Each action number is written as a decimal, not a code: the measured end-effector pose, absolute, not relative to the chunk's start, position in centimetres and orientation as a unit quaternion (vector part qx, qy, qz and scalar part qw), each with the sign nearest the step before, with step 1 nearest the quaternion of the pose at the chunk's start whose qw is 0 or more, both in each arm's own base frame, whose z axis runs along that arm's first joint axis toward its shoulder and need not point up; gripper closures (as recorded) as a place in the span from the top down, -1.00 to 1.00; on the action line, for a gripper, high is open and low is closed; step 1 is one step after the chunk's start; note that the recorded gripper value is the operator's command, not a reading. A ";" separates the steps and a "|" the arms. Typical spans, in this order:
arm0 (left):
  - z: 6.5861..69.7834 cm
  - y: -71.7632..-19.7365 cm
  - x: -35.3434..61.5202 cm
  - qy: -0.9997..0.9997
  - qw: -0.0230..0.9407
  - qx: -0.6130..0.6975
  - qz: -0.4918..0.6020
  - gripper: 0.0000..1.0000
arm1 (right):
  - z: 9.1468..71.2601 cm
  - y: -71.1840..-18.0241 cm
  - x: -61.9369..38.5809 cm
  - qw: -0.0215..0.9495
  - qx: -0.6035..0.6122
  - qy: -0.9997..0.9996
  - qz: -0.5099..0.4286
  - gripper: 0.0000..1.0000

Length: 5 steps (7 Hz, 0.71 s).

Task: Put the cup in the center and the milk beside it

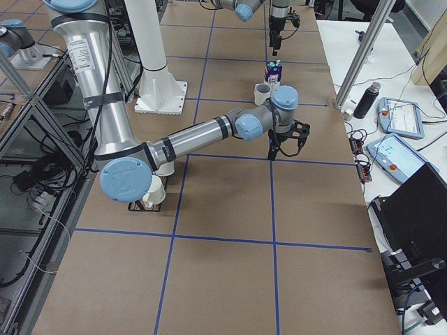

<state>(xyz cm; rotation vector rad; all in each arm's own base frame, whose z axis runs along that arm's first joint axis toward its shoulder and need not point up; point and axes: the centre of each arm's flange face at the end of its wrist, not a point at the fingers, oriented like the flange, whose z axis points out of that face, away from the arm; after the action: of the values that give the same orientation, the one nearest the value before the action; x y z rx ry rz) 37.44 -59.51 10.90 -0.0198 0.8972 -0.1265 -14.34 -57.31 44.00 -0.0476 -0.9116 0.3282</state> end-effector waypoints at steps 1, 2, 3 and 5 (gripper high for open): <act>13.9 -58.3 32.1 0.428 0.902 0.014 -0.050 0.96 | 44.8 -57.5 -12.6 0.888 -0.009 -0.436 0.147 1.00; 18.0 -57.4 26.3 0.412 0.910 0.041 -0.024 0.96 | 46.5 -57.6 -10.1 0.893 0.007 -0.430 0.131 1.00; 23.3 -56.9 20.2 0.389 0.919 0.066 0.014 0.96 | 49.0 -57.9 -7.0 0.901 0.023 -0.420 0.109 1.00; 33.4 -56.8 9.5 0.347 0.930 0.092 0.080 0.96 | 53.0 -58.7 -1.2 0.913 0.040 -0.400 0.068 1.00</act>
<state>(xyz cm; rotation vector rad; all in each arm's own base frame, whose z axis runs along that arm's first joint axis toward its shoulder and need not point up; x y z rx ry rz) 9.51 -56.75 33.37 0.1883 0.7100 0.1644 -1.17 -58.69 53.02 0.0831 -0.8234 0.1399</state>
